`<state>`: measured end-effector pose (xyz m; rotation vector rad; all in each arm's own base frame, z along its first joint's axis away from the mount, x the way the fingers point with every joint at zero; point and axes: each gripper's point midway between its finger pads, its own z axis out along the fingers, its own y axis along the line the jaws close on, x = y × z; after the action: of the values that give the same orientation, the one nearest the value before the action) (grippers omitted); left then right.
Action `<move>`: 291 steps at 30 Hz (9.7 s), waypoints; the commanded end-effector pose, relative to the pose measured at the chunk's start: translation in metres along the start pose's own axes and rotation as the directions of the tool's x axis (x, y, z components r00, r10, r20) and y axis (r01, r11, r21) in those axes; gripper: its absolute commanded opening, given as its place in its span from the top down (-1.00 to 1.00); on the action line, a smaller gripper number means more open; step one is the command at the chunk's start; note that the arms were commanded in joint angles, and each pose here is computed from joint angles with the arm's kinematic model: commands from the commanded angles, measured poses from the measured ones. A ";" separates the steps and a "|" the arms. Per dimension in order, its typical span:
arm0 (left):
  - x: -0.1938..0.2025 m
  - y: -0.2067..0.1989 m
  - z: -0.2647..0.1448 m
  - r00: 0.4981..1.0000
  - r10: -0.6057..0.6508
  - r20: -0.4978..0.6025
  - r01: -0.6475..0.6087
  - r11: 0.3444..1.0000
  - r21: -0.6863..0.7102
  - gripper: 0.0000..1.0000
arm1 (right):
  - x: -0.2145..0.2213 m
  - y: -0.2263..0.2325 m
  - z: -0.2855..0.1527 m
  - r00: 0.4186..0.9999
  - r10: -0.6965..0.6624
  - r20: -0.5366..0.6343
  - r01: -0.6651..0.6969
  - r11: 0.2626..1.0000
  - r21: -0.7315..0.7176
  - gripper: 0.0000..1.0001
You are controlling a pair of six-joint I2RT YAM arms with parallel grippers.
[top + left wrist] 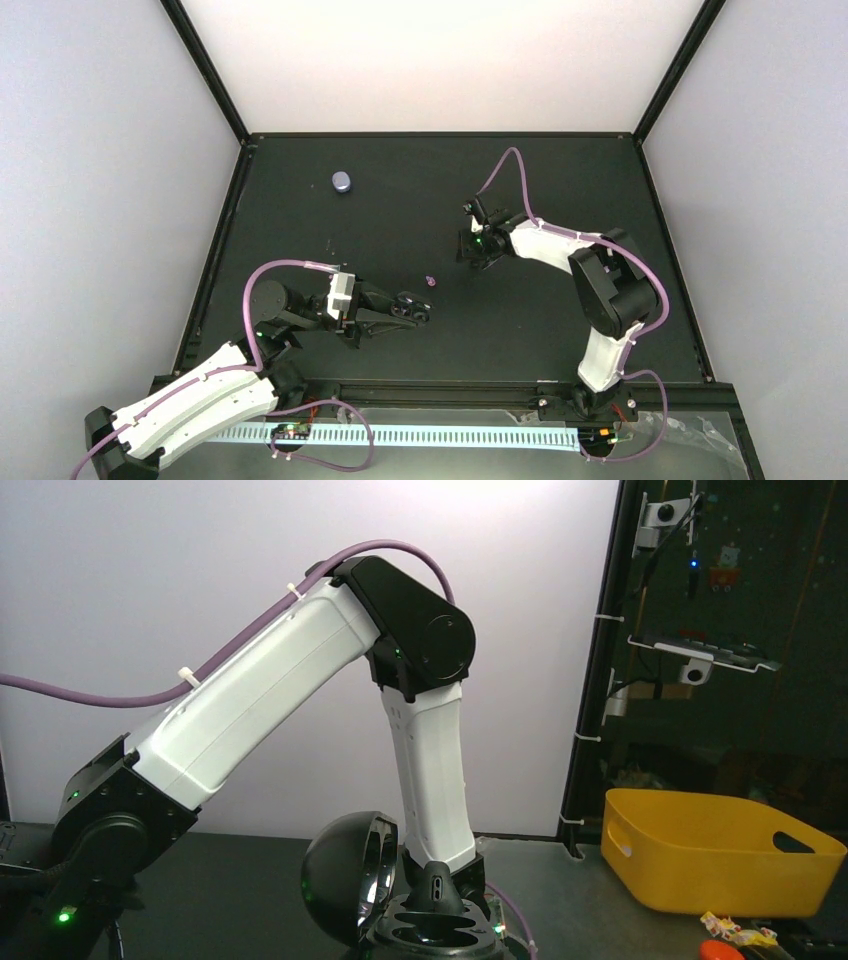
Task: Insert the wireless bluetooth earbuds into the charging case
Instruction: Pick up the earbud from the center of the board, then place the earbud in the charging case, then close the charging case.
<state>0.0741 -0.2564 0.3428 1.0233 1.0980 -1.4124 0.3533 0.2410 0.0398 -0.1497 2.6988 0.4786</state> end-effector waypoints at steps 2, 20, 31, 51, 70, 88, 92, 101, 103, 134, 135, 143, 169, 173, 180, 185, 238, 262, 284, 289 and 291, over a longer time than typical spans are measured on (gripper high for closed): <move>-0.019 -0.005 0.001 0.998 0.044 0.034 -0.044 0.999 0.004 0.97 | 0.011 -0.024 -0.004 1.000 -0.003 -0.007 0.004 0.994 0.113 0.18; -0.020 -0.005 0.001 0.998 0.042 0.036 -0.042 0.999 0.003 0.97 | 0.009 -0.036 -0.012 1.000 -0.017 0.020 0.013 0.984 0.178 0.48; -0.019 -0.005 0.001 0.999 0.041 0.035 -0.041 0.999 0.003 0.97 | 0.008 -0.038 -0.014 0.999 -0.020 0.029 0.014 0.982 0.189 0.65; -0.018 -0.004 0.001 0.999 0.040 0.033 -0.040 0.999 0.003 0.97 | 0.001 -0.032 -0.016 0.998 -0.011 0.054 0.002 0.986 0.164 0.53; -0.019 -0.005 0.002 0.999 0.038 0.034 -0.038 0.999 0.006 0.97 | -0.008 -0.027 -0.020 0.997 -0.012 0.075 0.000 0.988 0.152 0.62; -0.019 -0.005 0.002 0.999 0.040 0.033 -0.041 0.999 0.007 0.97 | -0.012 -0.021 -0.023 0.996 -0.013 0.092 0.001 0.992 0.122 0.70; -0.019 -0.005 0.002 0.999 0.042 0.034 -0.042 0.999 0.007 0.97 | -0.012 -0.021 -0.023 0.996 -0.012 0.092 0.001 0.992 0.124 0.73; -0.018 -0.005 0.002 0.999 0.039 0.031 -0.039 0.999 0.006 0.97 | -0.011 -0.021 -0.022 0.996 -0.009 0.090 -0.001 0.993 0.119 0.92; -0.019 -0.005 0.002 0.999 0.040 0.033 -0.040 0.999 0.007 0.97 | -0.012 -0.020 -0.024 0.996 -0.009 0.092 -0.001 0.993 0.118 0.98; -0.026 -0.017 -0.002 0.993 0.103 0.051 -0.105 0.994 0.041 0.97 | 0.095 0.172 -0.409 0.535 -0.498 0.682 0.842 0.374 -0.388 0.98; -0.026 -0.017 -0.002 0.993 0.104 0.050 -0.106 0.994 0.041 0.97 | 0.099 0.177 -0.413 0.523 -0.507 0.686 0.852 0.350 -0.391 0.98; -0.021 -0.013 0.001 0.995 0.100 0.029 -0.101 0.994 0.038 0.97 | 0.124 0.217 -0.419 0.453 -0.564 0.691 0.886 0.193 -0.423 0.98; -0.011 -0.012 0.005 0.997 0.076 -0.001 -0.076 0.996 0.051 0.97 | 0.127 0.250 -0.380 0.369 -0.699 0.612 0.920 0.183 -0.346 0.98; -0.010 -0.011 0.006 0.997 0.075 -0.003 -0.074 0.996 0.048 0.97 | 0.125 0.249 -0.374 0.364 -0.712 0.600 0.924 0.195 -0.328 0.98; -0.008 -0.011 0.007 0.997 0.072 -0.006 -0.072 0.996 0.049 0.97 | 0.124 0.252 -0.368 0.359 -0.723 0.590 0.927 0.203 -0.316 0.98; -0.008 -0.011 0.007 0.997 0.073 -0.006 -0.073 0.996 0.048 0.97 | 0.123 0.255 -0.366 0.356 -0.721 0.594 0.928 0.202 -0.312 0.98; -0.009 -0.010 0.006 0.997 0.080 -0.001 -0.080 0.996 0.032 0.97 | 0.034 0.193 -0.374 0.572 -0.382 0.725 0.690 0.702 -0.175 0.17; -0.010 -0.012 0.006 0.997 0.082 0.006 -0.082 0.996 0.035 0.97 | 0.082 0.205 -0.309 0.623 -0.460 0.632 0.758 0.554 -0.344 0.11; -0.009 -0.011 0.005 0.997 0.082 0.004 -0.082 0.996 0.029 0.97 | 0.089 0.217 -0.336 0.612 -0.388 0.690 0.775 0.468 -0.424 0.08; -0.008 -0.010 0.005 0.997 0.081 0.002 -0.081 0.996 0.026 0.97 | 0.090 0.217 -0.339 0.610 -0.386 0.692 0.777 0.461 -0.429 0.08; -0.008 -0.010 0.005 0.997 0.081 0.002 -0.081 0.996 0.025 0.97 | 0.090 0.216 -0.338 0.611 -0.388 0.690 0.777 0.462 -0.428 0.08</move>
<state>0.0681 -0.2629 0.3371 1.0783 1.0905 -1.3862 0.1142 0.3232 0.3532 -1.0418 1.6472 1.0701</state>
